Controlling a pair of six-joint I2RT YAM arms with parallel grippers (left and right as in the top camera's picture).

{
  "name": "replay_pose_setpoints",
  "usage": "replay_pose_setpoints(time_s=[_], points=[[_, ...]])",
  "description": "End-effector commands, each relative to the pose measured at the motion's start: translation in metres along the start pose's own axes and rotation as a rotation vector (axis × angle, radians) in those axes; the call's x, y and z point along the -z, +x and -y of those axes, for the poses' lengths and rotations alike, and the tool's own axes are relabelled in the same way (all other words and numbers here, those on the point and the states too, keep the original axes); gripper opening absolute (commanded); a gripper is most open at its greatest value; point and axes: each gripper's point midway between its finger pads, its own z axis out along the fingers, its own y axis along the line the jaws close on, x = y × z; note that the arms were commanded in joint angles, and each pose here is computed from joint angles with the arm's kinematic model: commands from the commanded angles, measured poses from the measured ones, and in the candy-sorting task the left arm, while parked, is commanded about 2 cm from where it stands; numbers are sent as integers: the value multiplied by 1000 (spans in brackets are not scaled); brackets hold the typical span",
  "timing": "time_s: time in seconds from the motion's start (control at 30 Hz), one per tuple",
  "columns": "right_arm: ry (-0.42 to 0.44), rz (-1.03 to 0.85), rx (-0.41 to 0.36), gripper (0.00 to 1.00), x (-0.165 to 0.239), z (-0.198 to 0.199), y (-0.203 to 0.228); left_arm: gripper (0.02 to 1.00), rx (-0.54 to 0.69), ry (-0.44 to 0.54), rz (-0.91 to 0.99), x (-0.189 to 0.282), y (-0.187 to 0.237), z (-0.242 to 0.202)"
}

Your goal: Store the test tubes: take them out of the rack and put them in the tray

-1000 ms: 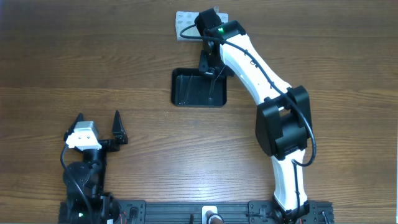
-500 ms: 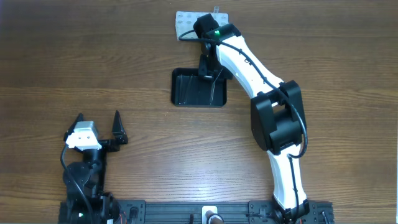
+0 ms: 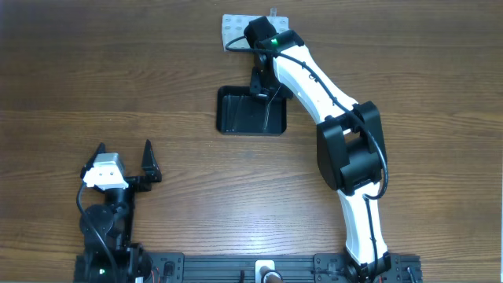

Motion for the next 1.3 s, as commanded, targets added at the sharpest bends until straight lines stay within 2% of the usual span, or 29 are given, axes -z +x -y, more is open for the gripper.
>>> replay_pose_setpoints(time_s=[0.03, 0.6, 0.63, 0.7, 0.77, 0.93, 1.07, 1.3], points=[[16, -4, -1, 53, -5, 2, -2, 998, -11, 8, -6, 0, 2, 1], [40, -41, 0, 53, -15, 7, 6, 996, -11, 8, -6, 0, 2, 1], [36, -35, 0, 110, -15, 5, 4, 996, -11, 8, -6, 0, 2, 1], [35, -34, 0, 299, -15, 5, 4, 998, -11, 8, -6, 0, 2, 1], [34, -34, 0, 373, -15, 5, 4, 998, -11, 8, -6, 0, 2, 1], [21, -44, 0, 367, -15, 3, 6, 991, -11, 8, -6, 0, 2, 1], [-35, -67, -2, 351, -10, -8, 8, 998, -11, 8, -6, 0, 2, 1], [-55, -11, 14, 358, 28, -17, -11, 996, -11, 8, -6, 0, 2, 1]])
